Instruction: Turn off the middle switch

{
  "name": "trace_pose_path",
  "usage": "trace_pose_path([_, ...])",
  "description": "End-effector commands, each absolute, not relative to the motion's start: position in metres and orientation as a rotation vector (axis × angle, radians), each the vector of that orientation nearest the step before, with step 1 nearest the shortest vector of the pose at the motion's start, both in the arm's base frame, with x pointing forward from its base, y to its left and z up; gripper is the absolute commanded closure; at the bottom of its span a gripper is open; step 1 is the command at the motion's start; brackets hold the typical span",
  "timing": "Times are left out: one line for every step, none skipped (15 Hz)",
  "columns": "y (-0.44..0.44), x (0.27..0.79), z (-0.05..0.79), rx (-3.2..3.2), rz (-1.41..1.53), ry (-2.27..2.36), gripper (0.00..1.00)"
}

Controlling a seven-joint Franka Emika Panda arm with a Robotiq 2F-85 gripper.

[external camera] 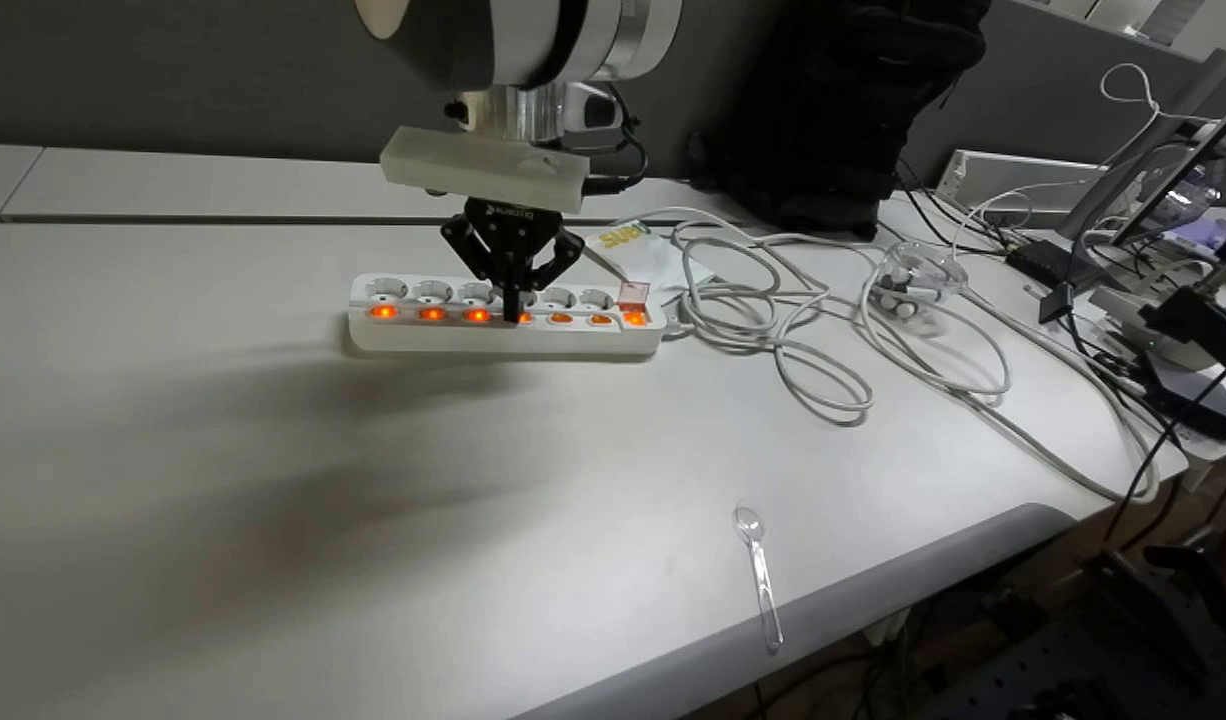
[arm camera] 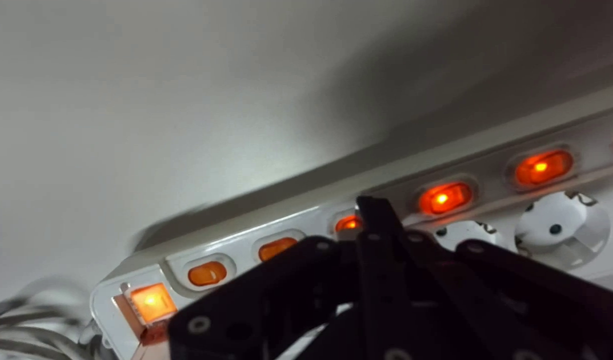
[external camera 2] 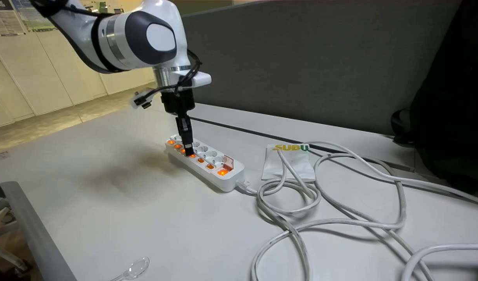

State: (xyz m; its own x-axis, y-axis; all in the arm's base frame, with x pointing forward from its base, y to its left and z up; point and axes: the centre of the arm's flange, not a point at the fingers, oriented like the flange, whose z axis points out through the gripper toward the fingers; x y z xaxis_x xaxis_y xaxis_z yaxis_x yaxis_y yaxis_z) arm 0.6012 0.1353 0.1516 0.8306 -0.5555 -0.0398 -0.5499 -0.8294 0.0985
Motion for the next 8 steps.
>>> trace_pose_path([0.136,0.592,0.114,2.918,-0.161,-1.1,1.0])
trace_pose_path([0.132,0.592,0.113,2.918,-0.178,-1.139,1.0])
trace_pose_path([0.129,0.592,0.113,2.916,-0.189,-1.17,1.0])
trace_pose_path([0.126,0.592,0.116,2.909,-0.196,-1.168,1.0])
trace_pose_path([0.125,0.593,0.118,2.898,-0.197,-1.162,1.0])
trace_pose_path([0.126,0.593,0.122,2.888,-0.206,-1.109,1.0])
trace_pose_path([0.128,0.593,0.125,2.872,-0.223,-1.035,1.0])
trace_pose_path([0.13,0.591,0.129,2.853,-0.239,-0.976,1.0])
